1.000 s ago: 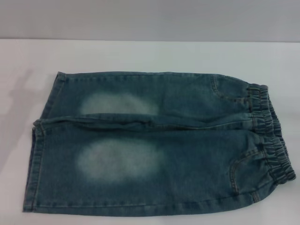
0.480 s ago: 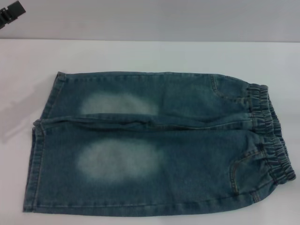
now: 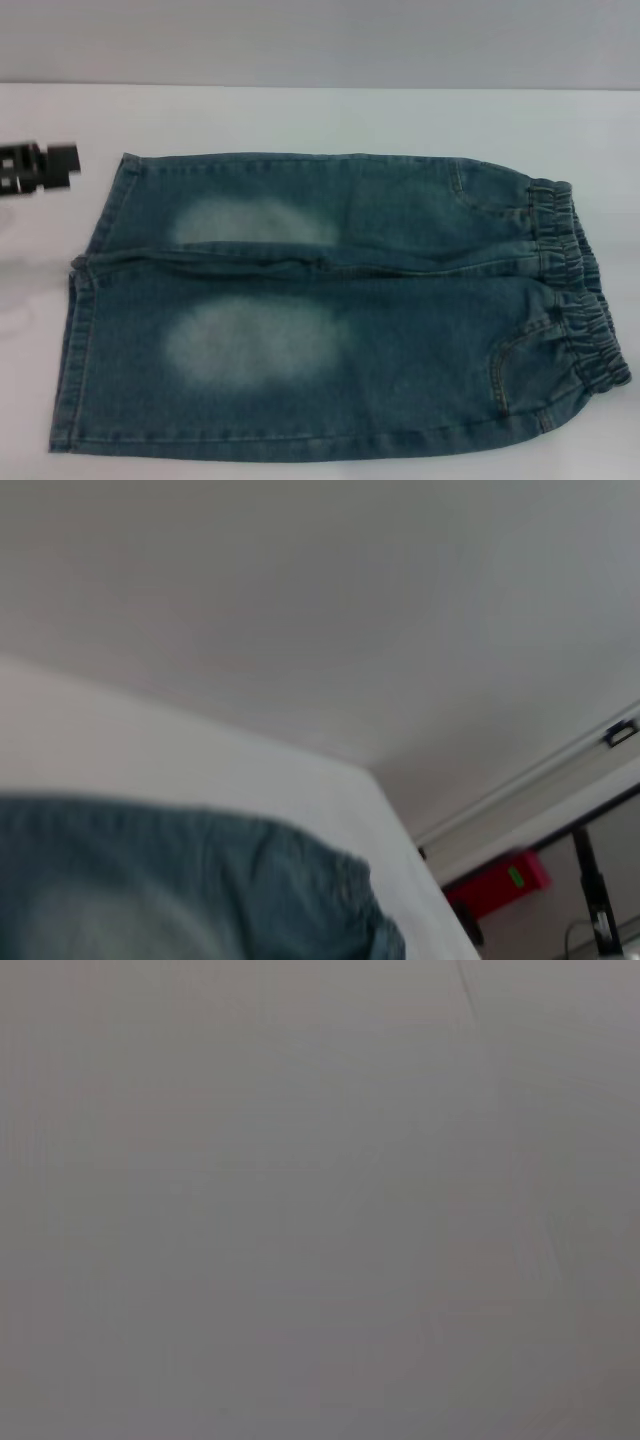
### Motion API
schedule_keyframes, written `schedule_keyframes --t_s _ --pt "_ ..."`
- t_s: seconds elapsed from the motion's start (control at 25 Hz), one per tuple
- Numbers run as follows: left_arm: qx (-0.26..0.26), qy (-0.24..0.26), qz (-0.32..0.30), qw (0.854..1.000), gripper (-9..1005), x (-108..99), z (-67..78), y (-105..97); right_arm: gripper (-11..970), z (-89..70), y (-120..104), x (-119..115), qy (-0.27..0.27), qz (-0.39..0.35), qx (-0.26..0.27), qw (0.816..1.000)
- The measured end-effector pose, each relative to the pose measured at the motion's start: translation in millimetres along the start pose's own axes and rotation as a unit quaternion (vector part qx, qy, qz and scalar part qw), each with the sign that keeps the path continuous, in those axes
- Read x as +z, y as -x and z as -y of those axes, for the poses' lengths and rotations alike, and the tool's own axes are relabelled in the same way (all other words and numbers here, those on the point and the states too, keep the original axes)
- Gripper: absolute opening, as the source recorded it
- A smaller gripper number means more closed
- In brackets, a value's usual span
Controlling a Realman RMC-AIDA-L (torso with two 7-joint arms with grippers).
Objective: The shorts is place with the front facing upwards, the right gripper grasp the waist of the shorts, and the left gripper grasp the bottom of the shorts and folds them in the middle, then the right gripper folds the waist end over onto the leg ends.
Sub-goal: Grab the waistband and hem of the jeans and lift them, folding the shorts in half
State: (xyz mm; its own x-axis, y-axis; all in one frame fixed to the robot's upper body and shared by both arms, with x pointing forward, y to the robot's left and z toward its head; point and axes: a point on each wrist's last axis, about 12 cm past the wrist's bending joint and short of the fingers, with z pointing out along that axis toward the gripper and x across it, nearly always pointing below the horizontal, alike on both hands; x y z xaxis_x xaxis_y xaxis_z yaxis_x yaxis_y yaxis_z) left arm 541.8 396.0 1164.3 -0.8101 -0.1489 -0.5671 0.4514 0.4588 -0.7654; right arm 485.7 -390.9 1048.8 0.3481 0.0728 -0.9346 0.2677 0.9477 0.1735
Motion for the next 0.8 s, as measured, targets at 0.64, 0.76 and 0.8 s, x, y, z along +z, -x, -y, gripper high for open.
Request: schedule_keyframes --t_s 0.64,0.76,0.8 --pt "-0.177 0.1 -0.151 0.967 750 -7.6 -14.9 -33.8 724 2.7 -5.3 5.0 -0.011 -0.026 -0.004 1.0" --pt "-0.207 0.128 -0.17 0.955 748 -8.5 -19.2 -40.3 724 2.5 -7.2 6.5 -0.012 -0.034 -0.004 0.999" --pt "-0.211 0.132 -0.173 0.953 747 -8.1 -20.1 -41.6 724 2.9 -7.8 7.2 -0.013 -0.037 -0.004 0.999"
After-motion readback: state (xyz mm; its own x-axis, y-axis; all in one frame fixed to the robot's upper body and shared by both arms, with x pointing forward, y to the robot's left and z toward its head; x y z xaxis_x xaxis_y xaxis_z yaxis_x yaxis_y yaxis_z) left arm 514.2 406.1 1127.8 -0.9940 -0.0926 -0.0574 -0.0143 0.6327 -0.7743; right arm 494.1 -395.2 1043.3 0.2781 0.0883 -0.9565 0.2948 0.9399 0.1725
